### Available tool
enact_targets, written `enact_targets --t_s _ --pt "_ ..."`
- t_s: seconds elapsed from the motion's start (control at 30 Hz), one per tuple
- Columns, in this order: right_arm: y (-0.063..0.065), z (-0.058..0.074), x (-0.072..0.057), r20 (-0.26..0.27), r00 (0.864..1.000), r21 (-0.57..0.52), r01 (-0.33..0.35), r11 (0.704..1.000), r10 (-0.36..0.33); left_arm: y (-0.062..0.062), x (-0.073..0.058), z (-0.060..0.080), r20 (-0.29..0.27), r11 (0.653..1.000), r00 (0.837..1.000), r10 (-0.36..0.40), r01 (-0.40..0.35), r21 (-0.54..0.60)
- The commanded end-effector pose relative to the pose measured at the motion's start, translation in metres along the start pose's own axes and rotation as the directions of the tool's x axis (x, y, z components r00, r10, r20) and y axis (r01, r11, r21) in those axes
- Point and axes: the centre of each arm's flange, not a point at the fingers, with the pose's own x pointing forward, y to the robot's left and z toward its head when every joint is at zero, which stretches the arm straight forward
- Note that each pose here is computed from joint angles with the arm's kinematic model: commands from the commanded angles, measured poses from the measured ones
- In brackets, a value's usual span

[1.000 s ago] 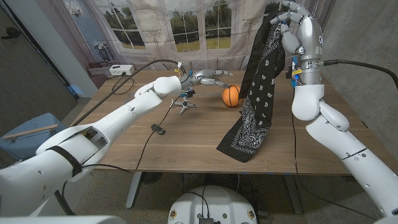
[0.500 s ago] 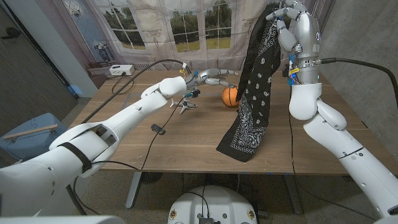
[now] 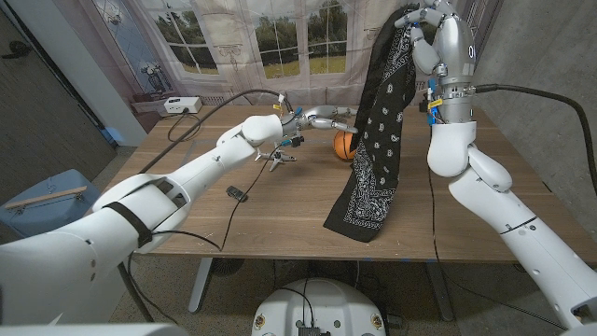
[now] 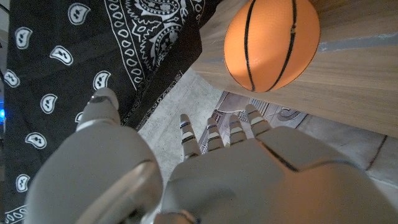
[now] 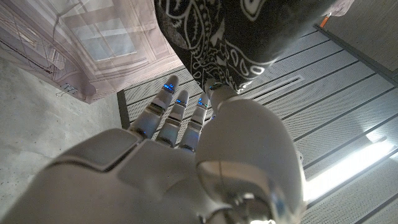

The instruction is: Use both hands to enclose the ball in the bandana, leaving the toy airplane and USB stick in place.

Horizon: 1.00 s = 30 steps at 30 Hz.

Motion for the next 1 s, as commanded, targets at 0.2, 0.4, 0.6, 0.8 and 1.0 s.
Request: enact_targets --t_s 0.2,0.4,0.6,0.8,1.0 --pt "-0.004 0.006 0.002 0.021 1.000 0.074 0.015 0.997 -0.016 0.000 -0.001 0.017 -0.088 0.982 0.993 0.073 -0.056 0.180" --pt "-0.006 0.007 0.001 0.021 1.000 0.134 0.006 0.991 -0.009 0.000 -0.002 0.002 -0.133 0.982 0.980 0.146 -0.126 0.144" --pt "-0.007 0.008 -0.001 0.024 1.000 0.159 0.010 0.987 -0.014 -0.005 -0.002 -0.008 -0.126 0.958 0.952 0.280 -0.270 0.093" --pt "-0.009 0.008 -0.004 0.009 1.000 0.150 0.014 0.989 -0.016 -0.007 -0.005 -0.005 -0.082 0.927 0.925 0.371 -0.364 0.089" --pt "-0.011 0.003 -0.008 -0.032 0.999 0.132 0.011 0.991 -0.007 -0.001 -0.006 0.005 -0.045 0.946 0.945 0.324 -0.321 0.049"
